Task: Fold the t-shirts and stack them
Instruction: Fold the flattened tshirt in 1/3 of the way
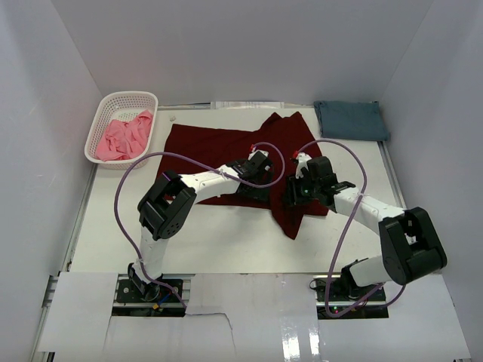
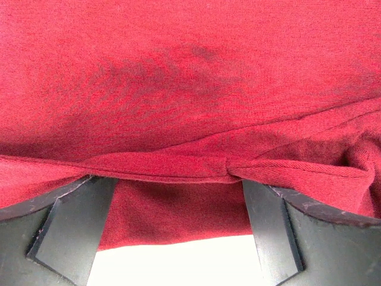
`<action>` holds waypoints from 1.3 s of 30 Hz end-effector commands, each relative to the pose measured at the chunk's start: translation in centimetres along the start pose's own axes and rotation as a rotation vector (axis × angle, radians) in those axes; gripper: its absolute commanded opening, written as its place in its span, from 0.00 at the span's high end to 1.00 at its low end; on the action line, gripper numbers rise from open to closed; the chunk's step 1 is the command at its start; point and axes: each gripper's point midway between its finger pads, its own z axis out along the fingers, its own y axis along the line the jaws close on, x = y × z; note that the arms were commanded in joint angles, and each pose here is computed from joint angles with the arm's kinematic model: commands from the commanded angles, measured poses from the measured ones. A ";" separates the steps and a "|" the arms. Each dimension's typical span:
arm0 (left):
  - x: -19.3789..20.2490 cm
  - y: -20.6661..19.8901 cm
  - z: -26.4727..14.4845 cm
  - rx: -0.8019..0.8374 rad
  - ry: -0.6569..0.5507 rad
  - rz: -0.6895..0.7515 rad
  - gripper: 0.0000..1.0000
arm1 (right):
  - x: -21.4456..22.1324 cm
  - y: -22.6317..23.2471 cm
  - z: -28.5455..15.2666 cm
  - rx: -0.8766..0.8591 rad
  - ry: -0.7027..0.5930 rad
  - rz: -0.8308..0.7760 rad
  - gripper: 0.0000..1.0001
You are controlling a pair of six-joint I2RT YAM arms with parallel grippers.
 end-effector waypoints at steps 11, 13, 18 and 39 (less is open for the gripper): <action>12.8 0.2 2.0 0.018 0.411 0.023 0.02 | -0.5 0.4 3.2 -0.193 -0.032 0.058 0.53; 12.7 0.2 2.0 0.020 0.408 0.023 0.02 | -1.0 0.4 3.4 -0.202 -0.045 0.051 0.53; 12.7 0.1 2.0 0.019 0.406 0.023 0.02 | -1.3 0.3 3.8 -0.226 -0.045 0.060 0.53; 13.1 0.1 2.1 0.022 0.416 0.021 0.02 | -3.7 -0.2 4.0 -0.201 -0.084 0.017 0.53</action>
